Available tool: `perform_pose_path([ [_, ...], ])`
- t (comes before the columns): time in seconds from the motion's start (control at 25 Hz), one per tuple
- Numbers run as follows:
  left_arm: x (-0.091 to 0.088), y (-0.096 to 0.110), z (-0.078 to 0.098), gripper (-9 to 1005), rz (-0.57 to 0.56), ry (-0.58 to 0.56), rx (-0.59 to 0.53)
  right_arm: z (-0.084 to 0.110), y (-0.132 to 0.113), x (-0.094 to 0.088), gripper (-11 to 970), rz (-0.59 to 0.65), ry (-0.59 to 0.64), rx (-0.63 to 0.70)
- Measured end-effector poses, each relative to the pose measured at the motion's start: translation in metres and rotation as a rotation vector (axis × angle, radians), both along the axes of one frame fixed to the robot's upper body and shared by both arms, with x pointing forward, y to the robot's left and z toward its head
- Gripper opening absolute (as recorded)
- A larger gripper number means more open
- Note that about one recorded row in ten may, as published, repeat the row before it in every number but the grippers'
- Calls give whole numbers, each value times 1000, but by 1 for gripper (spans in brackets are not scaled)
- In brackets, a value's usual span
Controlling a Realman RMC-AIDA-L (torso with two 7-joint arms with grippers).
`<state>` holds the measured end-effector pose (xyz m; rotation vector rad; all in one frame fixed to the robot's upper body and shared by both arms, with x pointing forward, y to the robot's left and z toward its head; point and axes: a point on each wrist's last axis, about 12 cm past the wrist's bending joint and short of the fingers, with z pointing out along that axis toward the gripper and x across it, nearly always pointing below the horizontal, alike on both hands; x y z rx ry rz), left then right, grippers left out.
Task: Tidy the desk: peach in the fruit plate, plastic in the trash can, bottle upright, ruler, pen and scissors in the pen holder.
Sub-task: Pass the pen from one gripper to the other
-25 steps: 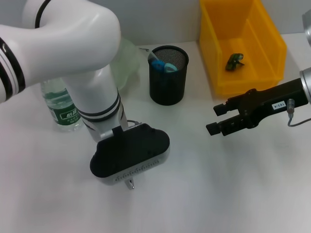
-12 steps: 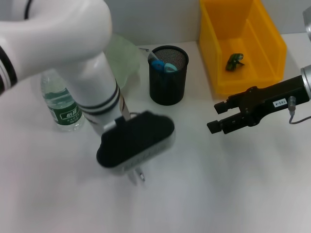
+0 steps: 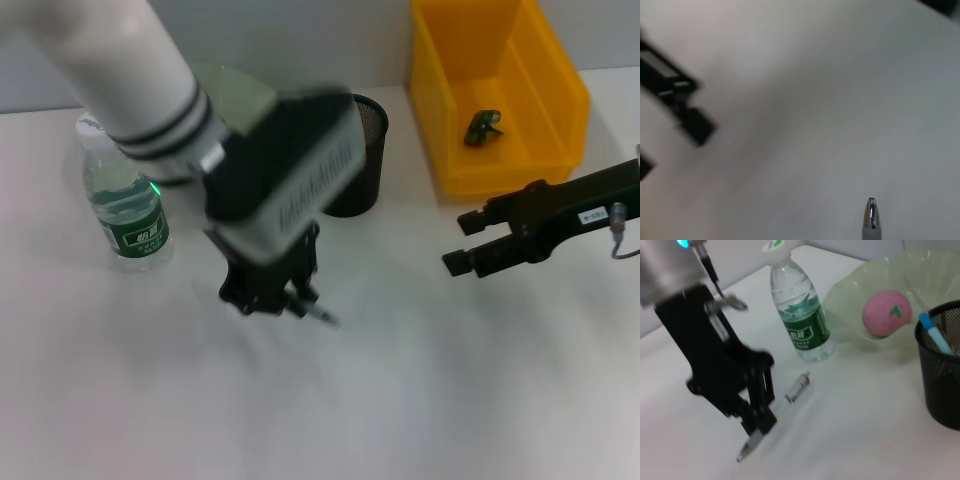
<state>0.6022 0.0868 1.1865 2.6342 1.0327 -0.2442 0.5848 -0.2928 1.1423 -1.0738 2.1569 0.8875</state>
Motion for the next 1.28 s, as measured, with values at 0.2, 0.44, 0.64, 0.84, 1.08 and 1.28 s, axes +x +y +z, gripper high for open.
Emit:
perform_pose_path([
  [0.2, 6, 16, 16, 135, 180, 109, -158, 1, -11, -4, 803, -20, -43, -18],
  [0.44, 10, 51, 43, 137, 497, 265, -508, 1, -20, -5, 803, -60, -113, -26],
  [0.64, 9, 64, 49, 140, 607, 334, -618, -2, -24, -5, 804, -81, -129, -26],
  [0.84, 3, 88, 53, 142, 788, 458, -782, -4, -28, -7, 804, -91, -149, -30],
  [1.08, -11, 110, 55, 145, 888, 621, -978, -6, -30, -13, 803, -136, -202, 55],
  [1.28, -22, 130, 53, 147, 981, 827, -1094, -13, -29, -24, 803, -175, -310, 145],
])
